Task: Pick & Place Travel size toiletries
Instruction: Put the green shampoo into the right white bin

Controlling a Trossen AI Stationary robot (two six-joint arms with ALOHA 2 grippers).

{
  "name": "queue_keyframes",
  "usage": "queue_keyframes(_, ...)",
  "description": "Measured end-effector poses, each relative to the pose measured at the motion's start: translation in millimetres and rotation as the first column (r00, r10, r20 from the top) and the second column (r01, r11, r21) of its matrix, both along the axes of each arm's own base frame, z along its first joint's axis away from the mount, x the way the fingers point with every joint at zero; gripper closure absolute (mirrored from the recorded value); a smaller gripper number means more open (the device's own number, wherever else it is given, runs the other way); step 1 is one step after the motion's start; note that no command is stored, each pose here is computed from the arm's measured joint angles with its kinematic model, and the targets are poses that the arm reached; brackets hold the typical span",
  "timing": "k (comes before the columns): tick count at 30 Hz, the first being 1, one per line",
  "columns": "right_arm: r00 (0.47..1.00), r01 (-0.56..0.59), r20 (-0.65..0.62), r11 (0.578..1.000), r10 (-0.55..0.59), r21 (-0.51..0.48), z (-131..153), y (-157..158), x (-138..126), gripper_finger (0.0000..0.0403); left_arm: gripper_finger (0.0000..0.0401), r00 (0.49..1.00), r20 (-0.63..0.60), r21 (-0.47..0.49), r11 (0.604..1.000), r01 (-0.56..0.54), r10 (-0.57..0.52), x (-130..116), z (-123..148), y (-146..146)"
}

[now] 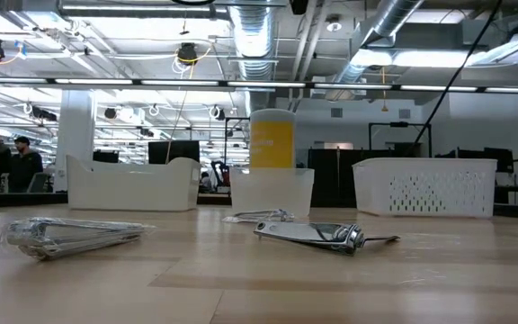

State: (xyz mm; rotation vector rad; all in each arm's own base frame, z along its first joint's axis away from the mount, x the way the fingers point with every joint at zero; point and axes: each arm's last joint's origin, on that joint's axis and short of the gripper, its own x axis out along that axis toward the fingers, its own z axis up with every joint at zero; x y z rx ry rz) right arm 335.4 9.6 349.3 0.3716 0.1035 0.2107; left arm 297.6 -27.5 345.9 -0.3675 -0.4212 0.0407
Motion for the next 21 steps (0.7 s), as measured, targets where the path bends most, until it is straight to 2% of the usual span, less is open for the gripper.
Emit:
queue_keyframes(12,1.000,0.007,0.001,1.000,-0.007,0.000,0.1,-2.2,0.1,0.0136,0.0295,1.000,0.000,0.007,1.000,0.013,-0.013,0.3,0.0,0.3)
queue_keyframes(21,1.000,0.015,-0.004,1.000,-0.015,0.000,-0.6,-5.7,0.0,0.0209,0.0295,1.000,-0.016,-0.011,1.000,0.012,-0.012,6.0,-6.3,0.3)
